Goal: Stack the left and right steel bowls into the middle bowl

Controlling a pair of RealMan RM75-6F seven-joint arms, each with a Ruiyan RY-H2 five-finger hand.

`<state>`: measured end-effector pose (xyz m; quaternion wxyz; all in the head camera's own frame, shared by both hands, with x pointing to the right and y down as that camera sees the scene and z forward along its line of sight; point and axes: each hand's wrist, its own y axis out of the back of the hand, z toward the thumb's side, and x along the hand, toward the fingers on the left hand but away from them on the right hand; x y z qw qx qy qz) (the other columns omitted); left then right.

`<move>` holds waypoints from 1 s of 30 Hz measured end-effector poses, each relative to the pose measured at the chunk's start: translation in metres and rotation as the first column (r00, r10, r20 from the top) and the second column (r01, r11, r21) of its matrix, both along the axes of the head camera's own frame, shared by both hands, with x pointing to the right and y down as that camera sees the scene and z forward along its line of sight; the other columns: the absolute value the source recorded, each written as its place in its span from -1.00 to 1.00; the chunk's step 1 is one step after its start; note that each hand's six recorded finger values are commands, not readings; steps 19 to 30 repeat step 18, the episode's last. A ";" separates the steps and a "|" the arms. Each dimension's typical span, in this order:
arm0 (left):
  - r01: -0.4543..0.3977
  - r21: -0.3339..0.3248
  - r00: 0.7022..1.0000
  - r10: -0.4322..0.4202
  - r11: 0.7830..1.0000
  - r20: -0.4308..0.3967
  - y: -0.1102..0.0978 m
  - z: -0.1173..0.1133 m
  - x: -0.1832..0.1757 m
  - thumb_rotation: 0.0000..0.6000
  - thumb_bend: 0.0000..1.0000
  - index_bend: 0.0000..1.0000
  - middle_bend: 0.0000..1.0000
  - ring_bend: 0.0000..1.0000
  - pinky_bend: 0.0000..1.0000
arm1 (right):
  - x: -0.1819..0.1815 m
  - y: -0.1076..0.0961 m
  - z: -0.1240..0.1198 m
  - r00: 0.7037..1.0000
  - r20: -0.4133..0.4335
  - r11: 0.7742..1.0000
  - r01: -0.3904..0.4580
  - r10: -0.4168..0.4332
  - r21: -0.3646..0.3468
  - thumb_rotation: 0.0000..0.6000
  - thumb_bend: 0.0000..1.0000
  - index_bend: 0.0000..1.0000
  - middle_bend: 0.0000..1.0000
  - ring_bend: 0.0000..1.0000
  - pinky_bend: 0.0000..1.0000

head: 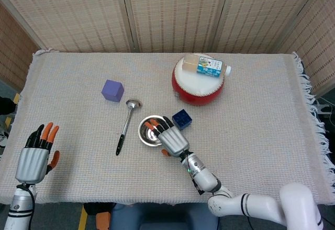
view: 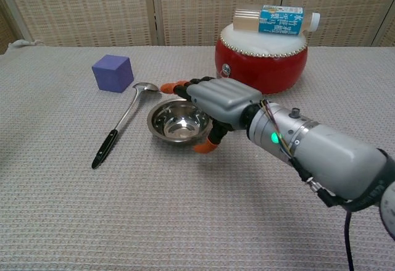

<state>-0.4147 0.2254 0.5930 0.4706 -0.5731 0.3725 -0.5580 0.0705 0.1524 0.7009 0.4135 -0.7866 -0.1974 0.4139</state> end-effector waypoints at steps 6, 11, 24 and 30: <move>0.079 -0.063 0.996 -0.081 0.995 -0.035 0.020 -0.015 -0.016 1.00 -0.11 -1.00 -1.00 -1.00 -0.69 | 0.090 -0.007 -0.049 0.992 -0.069 0.989 -0.093 0.102 0.113 1.00 -0.87 -1.00 -1.00 -1.00 -1.00; 0.122 -0.102 0.992 -0.125 0.987 -0.022 0.035 -0.023 -0.030 1.00 -0.13 -1.00 -1.00 -1.00 -0.72 | 0.202 0.022 -0.081 0.941 -0.217 0.953 -0.214 0.261 0.216 1.00 -0.87 -1.00 -1.00 -1.00 -1.00; 0.092 -0.087 0.994 -0.096 0.992 -0.047 0.034 -0.028 -0.025 1.00 -0.13 -1.00 -1.00 -1.00 -0.72 | 0.293 0.087 -0.125 0.862 -0.231 0.877 -0.380 0.450 0.293 1.00 -0.87 -1.00 -1.00 -1.00 -1.00; 0.092 -0.087 0.994 -0.096 0.992 -0.047 0.034 -0.028 -0.025 1.00 -0.13 -1.00 -1.00 -1.00 -0.72 | 0.293 0.087 -0.125 0.862 -0.231 0.877 -0.380 0.450 0.293 1.00 -0.87 -1.00 -1.00 -1.00 -1.00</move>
